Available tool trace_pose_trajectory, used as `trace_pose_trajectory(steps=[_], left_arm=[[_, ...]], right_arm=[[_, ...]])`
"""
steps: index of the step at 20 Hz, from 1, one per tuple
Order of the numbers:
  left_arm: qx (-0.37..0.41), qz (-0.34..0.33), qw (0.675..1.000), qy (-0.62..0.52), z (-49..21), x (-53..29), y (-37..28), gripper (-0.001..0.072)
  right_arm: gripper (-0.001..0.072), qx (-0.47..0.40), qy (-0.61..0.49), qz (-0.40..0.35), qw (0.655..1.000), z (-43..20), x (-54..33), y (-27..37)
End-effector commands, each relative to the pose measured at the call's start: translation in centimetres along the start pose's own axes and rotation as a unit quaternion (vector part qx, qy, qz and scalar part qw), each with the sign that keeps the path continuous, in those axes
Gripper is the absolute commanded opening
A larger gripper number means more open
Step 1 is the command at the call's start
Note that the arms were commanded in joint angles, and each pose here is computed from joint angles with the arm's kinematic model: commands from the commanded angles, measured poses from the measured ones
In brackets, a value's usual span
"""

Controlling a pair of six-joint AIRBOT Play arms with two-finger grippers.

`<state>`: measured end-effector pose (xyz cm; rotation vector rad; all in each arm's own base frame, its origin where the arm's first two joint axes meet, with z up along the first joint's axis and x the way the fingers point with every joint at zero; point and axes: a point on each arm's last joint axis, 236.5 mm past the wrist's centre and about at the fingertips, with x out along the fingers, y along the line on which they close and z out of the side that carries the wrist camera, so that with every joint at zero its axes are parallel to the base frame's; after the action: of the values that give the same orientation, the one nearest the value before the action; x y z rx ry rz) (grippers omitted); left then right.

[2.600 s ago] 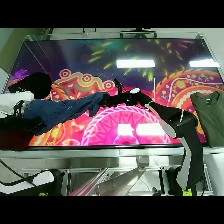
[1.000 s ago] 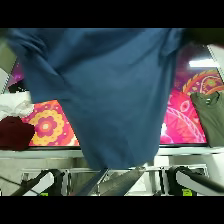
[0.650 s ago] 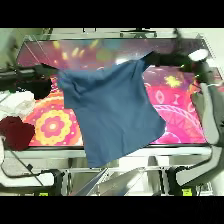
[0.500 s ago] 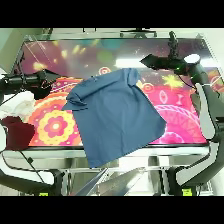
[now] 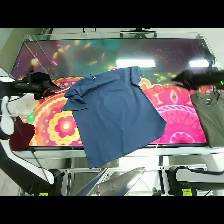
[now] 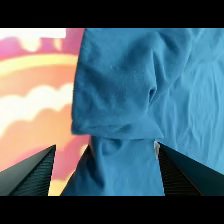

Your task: Fold the shirts.

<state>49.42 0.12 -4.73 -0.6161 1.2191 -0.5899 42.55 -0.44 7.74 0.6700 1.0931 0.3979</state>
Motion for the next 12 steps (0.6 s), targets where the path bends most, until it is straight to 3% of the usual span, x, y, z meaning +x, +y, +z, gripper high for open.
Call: trace_pose_trajectory(steps=[1,4,5,6,7,8,12], left_arm=[[0.013,-0.004,0.999,0.045,-0.5,5.1,-0.2,0.0692],[0.034,-0.006,0.998,0.052,1.0,7.2,-1.5,0.069],[0.044,-0.01,0.997,0.06,1.1,7.9,-2.2,0.0586],[0.053,-0.015,0.996,0.072,0.8,8.4,-2.7,0.0343],[0.06,-0.022,0.994,0.084,0.6,8.5,-3.2,0.0157],[0.066,-0.026,0.993,0.092,0.5,8.4,-3.5,0.0057],[0.063,-0.023,0.994,0.083,1.5,6.6,-3.6,0.0012]], right_arm=[[0.0475,0.088,0.006,-0.058,0.994,-6.6,-2.1,-4.7],[0.0478,0.168,0.009,-0.079,0.982,-12.4,-0.5,-7.3],[0.0478,0.185,0.014,-0.08,0.979,-14.1,0.4,-7.7],[0.0478,0.197,0.022,-0.081,0.977,-15.8,1.3,-8.1],[0.0478,0.21,0.036,-0.08,0.974,-17.5,2.2,-8.4],[0.0479,0.222,0.051,-0.079,0.97,-19.0,2.8,-8.6],[0.0479,0.242,0.085,-0.07,0.964,-23.4,5.2,-8.9]])
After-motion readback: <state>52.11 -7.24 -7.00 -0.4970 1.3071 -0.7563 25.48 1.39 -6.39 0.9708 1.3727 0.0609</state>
